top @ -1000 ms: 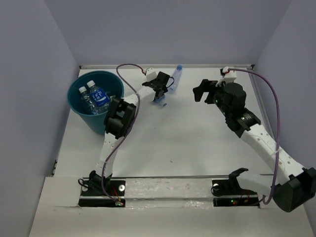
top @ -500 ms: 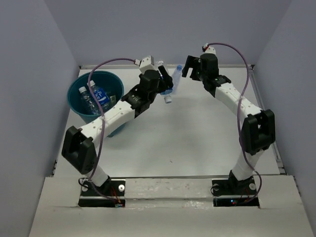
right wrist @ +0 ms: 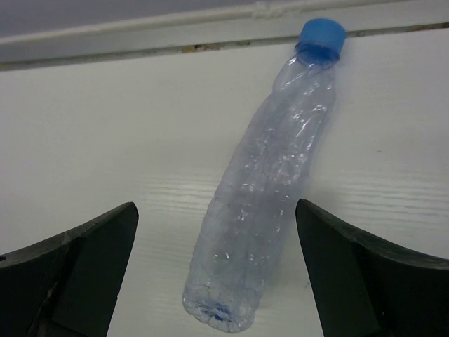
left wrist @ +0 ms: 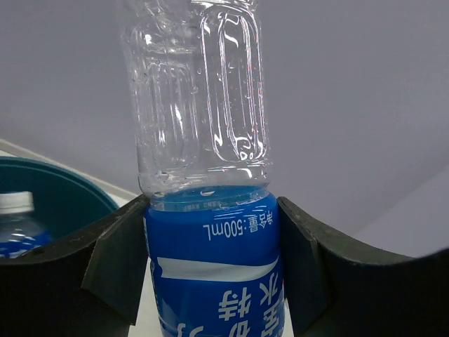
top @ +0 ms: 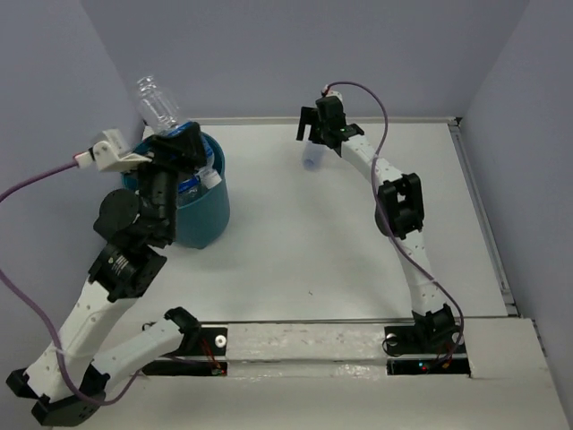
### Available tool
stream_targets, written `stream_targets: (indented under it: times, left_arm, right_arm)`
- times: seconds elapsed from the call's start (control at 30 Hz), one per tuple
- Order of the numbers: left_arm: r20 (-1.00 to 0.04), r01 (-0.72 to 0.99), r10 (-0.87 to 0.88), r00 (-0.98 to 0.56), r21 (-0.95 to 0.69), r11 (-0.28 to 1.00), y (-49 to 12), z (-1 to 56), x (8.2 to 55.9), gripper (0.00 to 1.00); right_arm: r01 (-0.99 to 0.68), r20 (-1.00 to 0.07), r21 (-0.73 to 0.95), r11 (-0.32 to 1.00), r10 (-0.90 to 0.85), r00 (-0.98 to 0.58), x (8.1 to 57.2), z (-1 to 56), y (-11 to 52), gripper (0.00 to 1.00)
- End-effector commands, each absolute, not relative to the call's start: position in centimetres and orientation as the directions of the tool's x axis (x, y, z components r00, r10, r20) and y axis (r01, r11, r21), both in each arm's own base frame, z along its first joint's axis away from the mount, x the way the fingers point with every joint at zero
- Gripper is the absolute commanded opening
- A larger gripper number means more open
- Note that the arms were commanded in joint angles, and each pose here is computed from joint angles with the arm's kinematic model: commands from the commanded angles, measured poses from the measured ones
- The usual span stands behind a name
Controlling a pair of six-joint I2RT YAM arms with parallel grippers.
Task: Put the plastic bottles in the bin
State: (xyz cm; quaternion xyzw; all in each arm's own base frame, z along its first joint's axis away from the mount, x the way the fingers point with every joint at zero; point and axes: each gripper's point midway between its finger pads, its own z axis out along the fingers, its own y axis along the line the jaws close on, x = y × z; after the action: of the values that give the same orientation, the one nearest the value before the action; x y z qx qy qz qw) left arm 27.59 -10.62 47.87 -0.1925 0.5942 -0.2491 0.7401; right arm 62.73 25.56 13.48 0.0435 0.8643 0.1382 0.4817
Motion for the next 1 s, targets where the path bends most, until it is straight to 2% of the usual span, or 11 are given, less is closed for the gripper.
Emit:
stream_targets:
  times: [0.0, 0.2, 0.27, 0.3, 0.33, 0.43, 0.5, 0.73, 0.77, 0.87, 0.97]
  left_arm:
    - [-0.851, -0.105, -0.466, 0.242, -0.500, 0.859, -5.2, 44.6, 27.9, 0.42]
    - [-0.893, -0.274, -0.369, 0.258, -0.433, 0.859, -0.7, 41.9, 30.3, 0.43]
    - [-0.907, -0.323, -0.335, 0.255, -0.406, 0.855, 0.4, 41.1, 31.0, 0.43]
    - [-0.916, -0.366, -0.314, 0.249, -0.389, 0.846, 1.4, 40.5, 31.6, 0.43]
    - [-0.922, -0.383, -0.301, 0.243, -0.376, 0.844, 1.8, 40.0, 31.9, 0.43]
    - [-0.936, -0.436, -0.246, 0.253, -0.337, 0.834, 3.0, 39.5, 32.6, 0.43]
    - [-0.948, -0.469, -0.218, 0.233, -0.306, 0.829, 3.3, 38.6, 33.5, 0.43]
    - [-0.971, -0.564, -0.184, 0.153, -0.239, 0.790, 4.7, 35.5, 33.5, 0.42]
    - [-0.976, -0.588, -0.168, 0.137, -0.217, 0.779, 5.1, 34.8, 32.9, 0.43]
    - [-0.981, -0.641, -0.139, 0.137, -0.194, 0.742, 6.4, 34.4, 31.2, 0.48]
    - [-0.992, -0.700, -0.068, 0.104, -0.122, 0.704, 7.6, 33.3, 30.4, 0.62]
  right_arm:
    - [-0.018, -0.820, 0.177, 0.984, 0.137, -0.556, 62.1, 12.1, 26.2, 1.00]
    - [-0.024, -0.755, 0.117, 0.993, 0.073, -0.652, 60.3, 6.5, 25.6, 0.96]
    - [-0.035, -0.745, 0.107, 0.994, 0.057, -0.665, 60.0, 5.8, 25.5, 0.80]
    - [-0.039, -0.735, 0.095, 0.995, 0.043, -0.677, 59.5, 5.2, 25.3, 0.60]
    - [-0.040, -0.733, 0.090, 0.995, 0.039, -0.679, 59.4, 5.2, 25.2, 0.47]
    - [-0.043, -0.750, 0.114, 0.993, 0.057, -0.659, 58.6, 7.2, 25.0, 0.22]
    - [-0.079, -0.795, 0.164, 0.983, 0.084, -0.600, 57.7, 10.2, 25.1, 0.17]
    - [-0.239, -0.889, 0.278, 0.930, 0.155, -0.430, 53.5, 20.4, 25.9, 0.16]
    - [-0.276, -0.907, 0.308, 0.910, 0.194, -0.375, 52.5, 24.6, 25.9, 0.16]
    - [-0.402, -0.919, 0.357, 0.843, 0.241, -0.311, 49.2, 30.0, 29.5, 0.15]
    - [-0.576, -0.938, 0.346, 0.741, 0.268, -0.219, 43.9, 36.6, 34.9, 0.15]
